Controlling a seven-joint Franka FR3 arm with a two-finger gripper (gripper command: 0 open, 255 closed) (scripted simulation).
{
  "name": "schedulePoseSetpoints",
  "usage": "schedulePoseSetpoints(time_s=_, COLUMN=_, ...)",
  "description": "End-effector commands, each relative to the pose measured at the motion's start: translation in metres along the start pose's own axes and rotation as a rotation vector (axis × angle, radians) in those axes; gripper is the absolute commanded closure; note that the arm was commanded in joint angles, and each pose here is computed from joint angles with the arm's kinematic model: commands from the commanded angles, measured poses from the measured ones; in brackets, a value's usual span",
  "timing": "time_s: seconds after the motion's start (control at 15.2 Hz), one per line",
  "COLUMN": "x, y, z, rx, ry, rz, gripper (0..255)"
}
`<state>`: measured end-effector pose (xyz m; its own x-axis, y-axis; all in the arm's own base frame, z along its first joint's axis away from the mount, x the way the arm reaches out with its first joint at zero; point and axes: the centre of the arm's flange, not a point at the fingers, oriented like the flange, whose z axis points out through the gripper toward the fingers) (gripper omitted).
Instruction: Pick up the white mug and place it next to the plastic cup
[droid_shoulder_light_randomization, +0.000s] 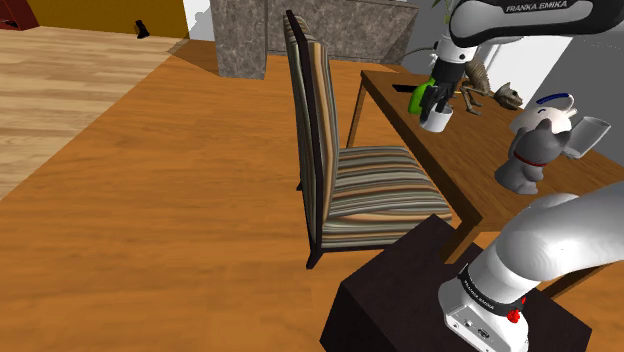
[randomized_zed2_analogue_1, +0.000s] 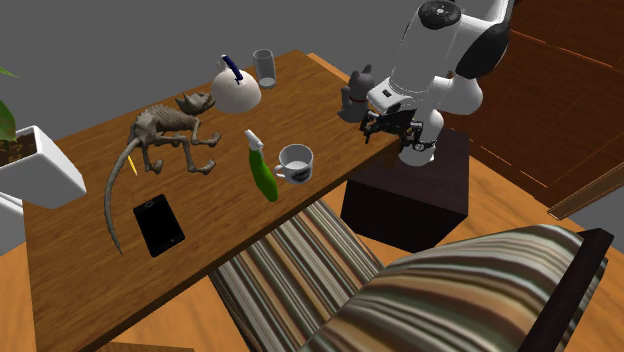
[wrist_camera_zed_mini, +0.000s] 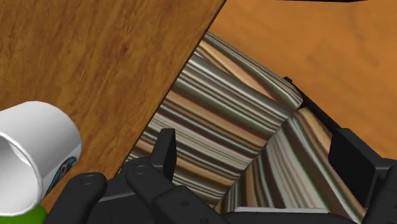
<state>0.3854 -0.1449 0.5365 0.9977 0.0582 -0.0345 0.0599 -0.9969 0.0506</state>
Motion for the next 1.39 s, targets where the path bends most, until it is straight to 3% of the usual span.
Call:
schedulePoseSetpoints(time_s=0.0, x=0.012, y=0.026, z=0.006, rx=-0.003, ry=-0.008, rz=-0.008, gripper=0)
schedulePoseSetpoints(time_s=0.86, x=0.078, y=0.180, z=0.052, rx=-0.012, ry=-0.060, rz=-0.054, gripper=0)
schedulePoseSetpoints(time_s=1.32, x=0.078, y=0.186, z=0.085, rx=-0.012, ry=-0.062, rz=-0.056, gripper=0)
